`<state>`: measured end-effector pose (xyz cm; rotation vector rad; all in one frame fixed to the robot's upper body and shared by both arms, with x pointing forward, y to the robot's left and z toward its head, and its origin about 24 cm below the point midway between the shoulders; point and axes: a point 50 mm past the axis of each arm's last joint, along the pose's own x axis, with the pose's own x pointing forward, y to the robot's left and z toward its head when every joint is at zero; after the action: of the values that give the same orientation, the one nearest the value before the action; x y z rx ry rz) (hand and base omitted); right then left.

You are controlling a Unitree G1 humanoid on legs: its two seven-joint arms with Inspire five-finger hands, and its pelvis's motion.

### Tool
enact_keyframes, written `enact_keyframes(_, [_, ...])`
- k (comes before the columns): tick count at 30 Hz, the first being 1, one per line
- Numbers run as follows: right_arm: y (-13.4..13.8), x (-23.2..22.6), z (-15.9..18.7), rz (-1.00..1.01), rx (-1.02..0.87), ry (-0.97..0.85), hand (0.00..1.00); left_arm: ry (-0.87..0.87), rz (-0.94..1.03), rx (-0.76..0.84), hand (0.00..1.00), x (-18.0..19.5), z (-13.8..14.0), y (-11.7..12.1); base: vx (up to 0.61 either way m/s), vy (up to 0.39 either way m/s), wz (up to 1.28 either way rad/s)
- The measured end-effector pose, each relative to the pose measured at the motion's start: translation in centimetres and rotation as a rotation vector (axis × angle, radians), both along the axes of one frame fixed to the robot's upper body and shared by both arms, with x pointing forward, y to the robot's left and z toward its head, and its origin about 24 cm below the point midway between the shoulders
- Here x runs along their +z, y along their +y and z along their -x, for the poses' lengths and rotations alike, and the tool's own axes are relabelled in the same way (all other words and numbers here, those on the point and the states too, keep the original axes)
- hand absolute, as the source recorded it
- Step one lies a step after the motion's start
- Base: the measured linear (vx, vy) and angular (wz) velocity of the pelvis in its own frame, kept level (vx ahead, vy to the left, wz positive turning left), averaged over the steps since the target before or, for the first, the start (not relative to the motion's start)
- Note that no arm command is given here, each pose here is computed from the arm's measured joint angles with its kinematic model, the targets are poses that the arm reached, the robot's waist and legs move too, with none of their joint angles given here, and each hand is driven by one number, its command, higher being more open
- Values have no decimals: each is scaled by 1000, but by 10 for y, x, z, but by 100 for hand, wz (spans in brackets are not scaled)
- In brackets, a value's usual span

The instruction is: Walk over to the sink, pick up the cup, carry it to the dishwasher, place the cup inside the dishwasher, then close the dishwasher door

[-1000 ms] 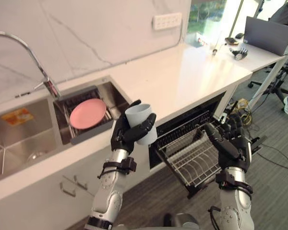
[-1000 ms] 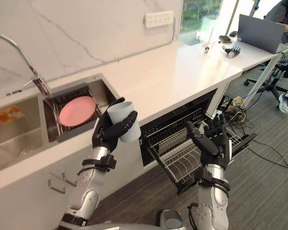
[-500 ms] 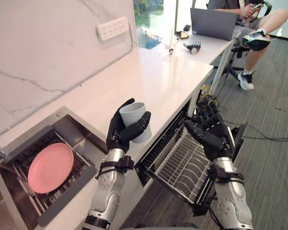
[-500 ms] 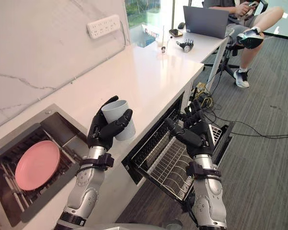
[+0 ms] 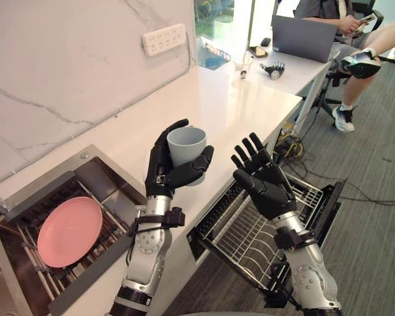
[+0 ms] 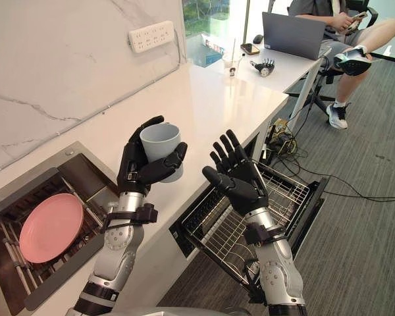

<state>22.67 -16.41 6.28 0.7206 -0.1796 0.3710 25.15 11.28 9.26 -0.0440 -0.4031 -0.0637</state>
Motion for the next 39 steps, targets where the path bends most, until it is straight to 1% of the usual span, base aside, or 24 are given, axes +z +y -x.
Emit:
enact_keyframes(1, [-1,1,0,-3,-3,-3,100,-13,-29,3,0,1,0,0,-75,24,-8])
enact_keyframes(2, [-2,4,0,-5,-5,-10,100,-34,-99,7,0,1,0,-1,-64,21,-6])
enact_keyframes(6, [-5,12,1,17,5,-29,100,-56,-218,-30,0,-1,3,-8,-69,18,-6])
enact_keyframes(14, [-2,16,-3,121,23,-23,100,-79,-310,-103,0,-3,7,-23,-70,9,1])
enact_keyframes(20, [0,20,-9,183,54,-18,100,-93,-328,-130,0,-1,7,-28,-60,0,8])
enact_keyframes(24, [10,18,-11,260,88,3,100,-91,-333,-145,0,-1,8,-31,-24,0,6])
enact_keyframes(27, [13,16,-13,318,80,17,100,-90,-341,-143,0,0,6,-31,-14,-2,2])
enact_keyframes(39, [16,16,-22,355,41,60,100,-71,-359,-164,0,-1,5,-38,-6,-1,0])
